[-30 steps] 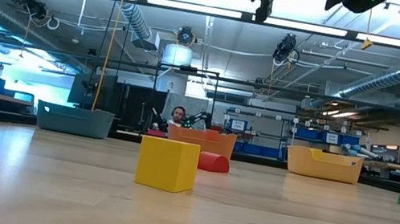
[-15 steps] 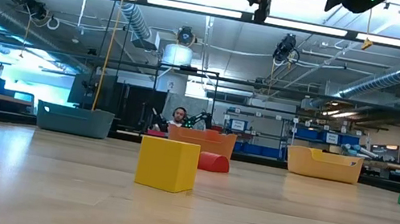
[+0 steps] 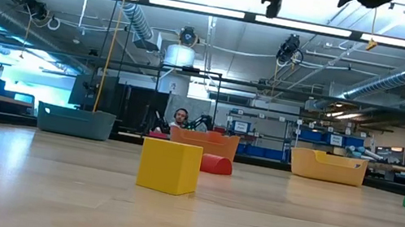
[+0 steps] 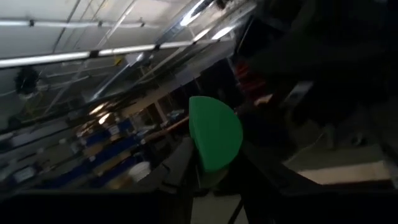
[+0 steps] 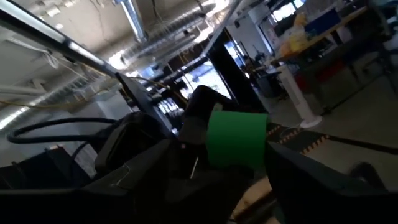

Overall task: Sort blocks by size
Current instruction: Put the green half-circle block into the blue bin

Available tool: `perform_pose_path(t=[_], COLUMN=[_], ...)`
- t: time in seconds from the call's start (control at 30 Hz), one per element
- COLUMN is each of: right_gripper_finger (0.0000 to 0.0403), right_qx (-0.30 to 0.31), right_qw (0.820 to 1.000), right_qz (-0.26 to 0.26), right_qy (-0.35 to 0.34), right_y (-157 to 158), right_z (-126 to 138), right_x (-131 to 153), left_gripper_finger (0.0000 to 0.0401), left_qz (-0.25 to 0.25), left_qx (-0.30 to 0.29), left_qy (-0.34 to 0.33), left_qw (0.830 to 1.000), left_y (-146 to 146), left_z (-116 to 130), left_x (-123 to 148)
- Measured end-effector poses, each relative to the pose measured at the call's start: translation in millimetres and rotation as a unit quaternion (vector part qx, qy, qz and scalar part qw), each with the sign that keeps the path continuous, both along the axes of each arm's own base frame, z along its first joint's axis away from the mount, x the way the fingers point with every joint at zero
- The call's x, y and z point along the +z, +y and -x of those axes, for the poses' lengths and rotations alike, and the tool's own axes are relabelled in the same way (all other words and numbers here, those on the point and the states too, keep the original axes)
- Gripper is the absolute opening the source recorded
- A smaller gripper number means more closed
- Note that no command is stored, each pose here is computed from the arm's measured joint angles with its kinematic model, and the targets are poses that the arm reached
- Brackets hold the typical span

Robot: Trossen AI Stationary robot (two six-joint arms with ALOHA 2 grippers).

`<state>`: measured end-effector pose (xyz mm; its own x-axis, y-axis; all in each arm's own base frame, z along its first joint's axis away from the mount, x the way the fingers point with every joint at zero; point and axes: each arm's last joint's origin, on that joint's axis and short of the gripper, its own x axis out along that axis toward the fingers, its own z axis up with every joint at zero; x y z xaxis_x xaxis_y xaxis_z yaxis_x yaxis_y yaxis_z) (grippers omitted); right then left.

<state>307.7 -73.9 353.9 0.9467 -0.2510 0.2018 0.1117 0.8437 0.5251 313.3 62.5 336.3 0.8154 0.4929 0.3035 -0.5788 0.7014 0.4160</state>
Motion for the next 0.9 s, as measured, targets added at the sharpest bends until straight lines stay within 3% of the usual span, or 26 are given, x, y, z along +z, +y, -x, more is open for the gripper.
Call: perform_pose_path(t=[0.23,0.37,0.57,0.9], right_gripper_finger=[0.0277,0.0275,0.0267,0.0258], right_qx=[-0.007,-0.013,-0.012,-0.005], right_qw=[0.996,0.989,0.970,0.943], right_qz=[-0.015,-0.029,-0.035,-0.016], right_qy=[0.091,0.144,0.240,0.332], right_y=[-1.0,-1.0,2.2,3.0], right_z=[21.9,33.2,45.1,48.3], right_x=[0.7,-2.7,-15.3,-32.6], left_gripper_finger=[0.0108,0.0108,0.0108,0.0108], left_qz=[0.052,0.071,0.175,0.295], left_qx=[0.119,0.150,0.168,0.283], left_qy=[0.008,0.034,0.040,0.068], left_qw=[0.991,0.986,0.969,0.910], left_y=[6.7,6.7,8.3,7.8], left_z=[3.8,5.9,16.7,43.0], left_x=[-4.6,-8.6,-15.7,-38.7])
